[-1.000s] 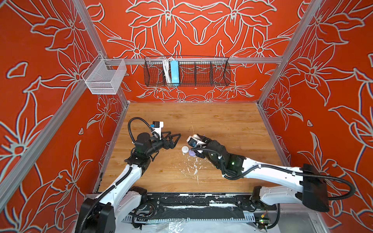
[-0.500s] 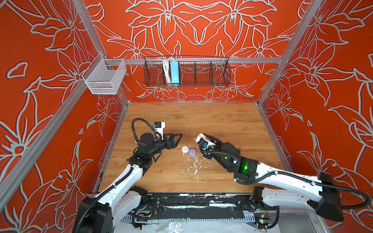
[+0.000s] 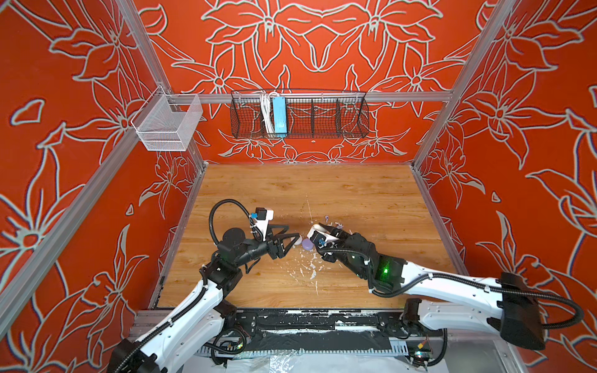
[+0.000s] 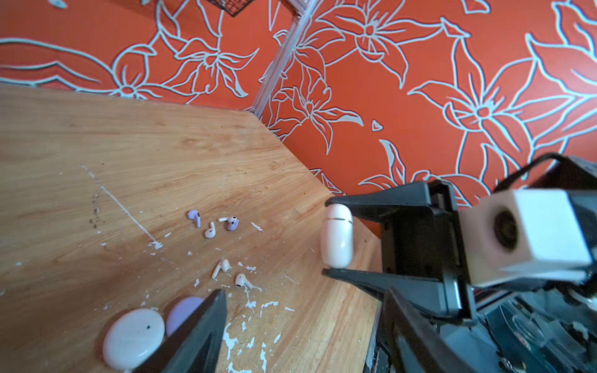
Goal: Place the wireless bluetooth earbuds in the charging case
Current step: 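Close the left gripper on the charging case held by the right gripper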
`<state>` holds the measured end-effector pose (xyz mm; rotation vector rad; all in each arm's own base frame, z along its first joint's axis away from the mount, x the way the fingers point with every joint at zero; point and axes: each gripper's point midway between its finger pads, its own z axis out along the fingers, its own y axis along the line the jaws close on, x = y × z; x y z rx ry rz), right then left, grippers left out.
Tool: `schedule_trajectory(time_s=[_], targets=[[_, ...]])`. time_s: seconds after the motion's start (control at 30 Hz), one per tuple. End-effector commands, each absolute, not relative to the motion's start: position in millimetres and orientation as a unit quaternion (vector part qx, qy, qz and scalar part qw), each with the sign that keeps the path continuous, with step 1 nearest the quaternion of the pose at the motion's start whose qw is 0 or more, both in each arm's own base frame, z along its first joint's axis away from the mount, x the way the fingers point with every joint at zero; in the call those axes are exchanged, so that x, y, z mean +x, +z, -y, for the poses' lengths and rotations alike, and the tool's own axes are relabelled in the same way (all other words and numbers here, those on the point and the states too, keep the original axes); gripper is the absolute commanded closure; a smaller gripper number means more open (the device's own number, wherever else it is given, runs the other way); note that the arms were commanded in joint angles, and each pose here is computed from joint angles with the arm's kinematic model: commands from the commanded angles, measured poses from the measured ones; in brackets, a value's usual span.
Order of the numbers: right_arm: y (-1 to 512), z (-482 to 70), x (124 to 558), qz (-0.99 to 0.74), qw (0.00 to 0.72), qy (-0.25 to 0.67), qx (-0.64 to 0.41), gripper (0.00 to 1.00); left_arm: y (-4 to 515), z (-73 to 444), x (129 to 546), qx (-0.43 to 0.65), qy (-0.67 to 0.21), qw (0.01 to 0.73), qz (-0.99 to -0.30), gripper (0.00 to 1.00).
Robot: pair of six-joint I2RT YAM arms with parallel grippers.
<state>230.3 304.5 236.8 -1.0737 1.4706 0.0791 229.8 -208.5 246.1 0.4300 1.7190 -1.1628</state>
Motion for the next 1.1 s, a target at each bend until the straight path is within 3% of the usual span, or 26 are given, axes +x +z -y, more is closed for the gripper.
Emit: schedule_trajectory(time_s=[0.0, 0.63, 1.07], targets=[[261.5, -310.0, 228.7, -0.623, 0.637, 0.048, -0.452, 0.97, 254.1, 216.5, 224.8, 0.215, -0.480, 0.497, -0.691, 0.25], [260.3, -310.4, 220.5, -0.607, 0.645, 0.036, -0.462, 0.97, 252.6, 242.5, 215.2, 0.261, -0.494, 0.455, -0.693, 0.44], [253.3, -324.2, 206.9, -0.596, 0.631, 0.056, -0.494, 0.97, 249.6, 246.6, 216.9, 0.260, -0.493, 0.447, -0.699, 0.46]])
